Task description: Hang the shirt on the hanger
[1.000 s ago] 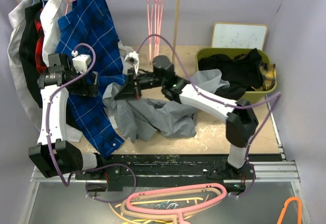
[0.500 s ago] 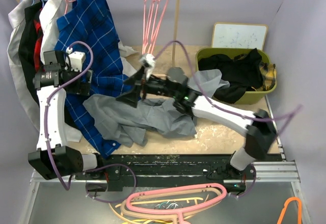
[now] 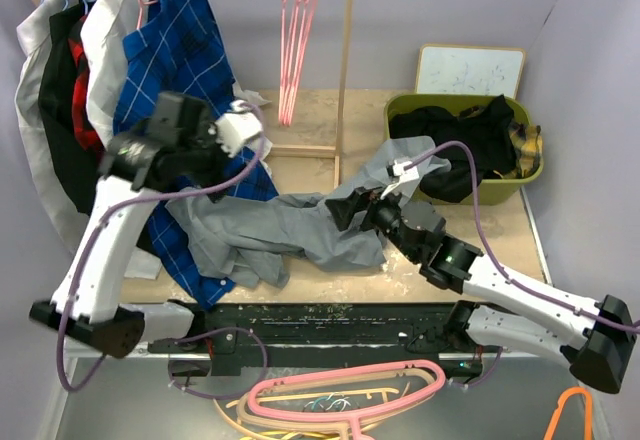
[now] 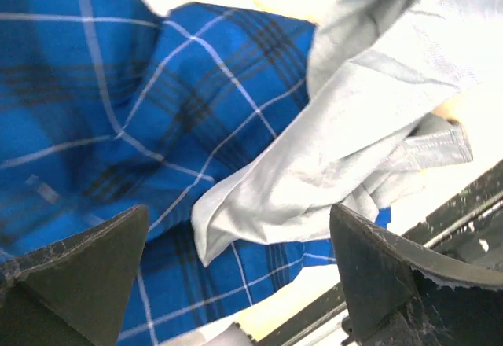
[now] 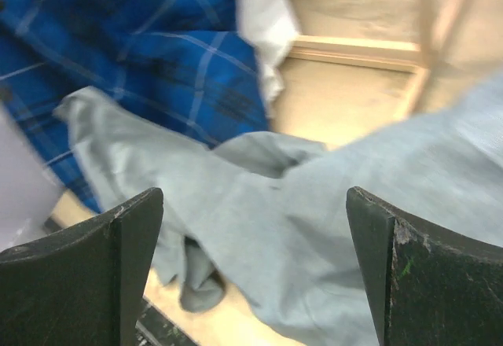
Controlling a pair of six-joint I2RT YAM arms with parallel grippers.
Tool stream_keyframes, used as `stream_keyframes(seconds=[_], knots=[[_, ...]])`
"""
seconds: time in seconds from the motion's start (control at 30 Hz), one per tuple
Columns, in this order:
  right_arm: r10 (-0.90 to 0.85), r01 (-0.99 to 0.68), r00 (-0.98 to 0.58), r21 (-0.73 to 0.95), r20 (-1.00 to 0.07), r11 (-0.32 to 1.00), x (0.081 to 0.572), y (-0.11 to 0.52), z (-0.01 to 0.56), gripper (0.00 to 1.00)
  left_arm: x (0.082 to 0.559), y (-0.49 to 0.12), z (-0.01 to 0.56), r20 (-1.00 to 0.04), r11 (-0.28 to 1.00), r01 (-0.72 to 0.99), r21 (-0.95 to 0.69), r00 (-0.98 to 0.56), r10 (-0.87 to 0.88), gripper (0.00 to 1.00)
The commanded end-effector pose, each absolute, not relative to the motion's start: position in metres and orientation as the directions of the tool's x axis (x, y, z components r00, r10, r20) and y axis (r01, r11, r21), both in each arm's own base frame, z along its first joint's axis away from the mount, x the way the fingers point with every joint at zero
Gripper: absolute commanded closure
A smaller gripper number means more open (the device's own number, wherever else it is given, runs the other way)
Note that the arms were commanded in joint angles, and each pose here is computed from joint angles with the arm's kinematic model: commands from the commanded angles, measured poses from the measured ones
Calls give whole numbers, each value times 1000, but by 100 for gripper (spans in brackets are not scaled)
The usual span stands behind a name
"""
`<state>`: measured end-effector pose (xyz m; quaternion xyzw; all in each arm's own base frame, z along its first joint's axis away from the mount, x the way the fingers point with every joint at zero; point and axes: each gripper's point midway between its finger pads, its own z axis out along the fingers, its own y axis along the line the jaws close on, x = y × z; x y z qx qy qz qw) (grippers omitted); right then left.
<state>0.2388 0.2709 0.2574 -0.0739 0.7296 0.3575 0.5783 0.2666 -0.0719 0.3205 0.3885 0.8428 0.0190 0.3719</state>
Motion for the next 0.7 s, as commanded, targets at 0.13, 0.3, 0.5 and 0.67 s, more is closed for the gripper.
stream_keyframes(seconds=[0.13, 0.3, 0.5, 0.67], knots=[[467, 121, -335, 454, -818, 883, 246, 156, 213, 0, 231, -186, 262, -431, 308, 917, 253, -179, 884, 1], [571, 252, -393, 513, -720, 820, 230, 148, 189, 0, 209, -231, 194, -307, 91, 949, 303, 7, 952, 1], [560, 351, -378, 445, -738, 824, 232, 136, 162, 0, 217, -253, 190, -395, 115, 931, 347, 34, 918, 1], [477, 325, -335, 376, -813, 868, 254, 144, 148, 0, 211, -256, 179, -406, 134, 944, 301, 0, 914, 1]])
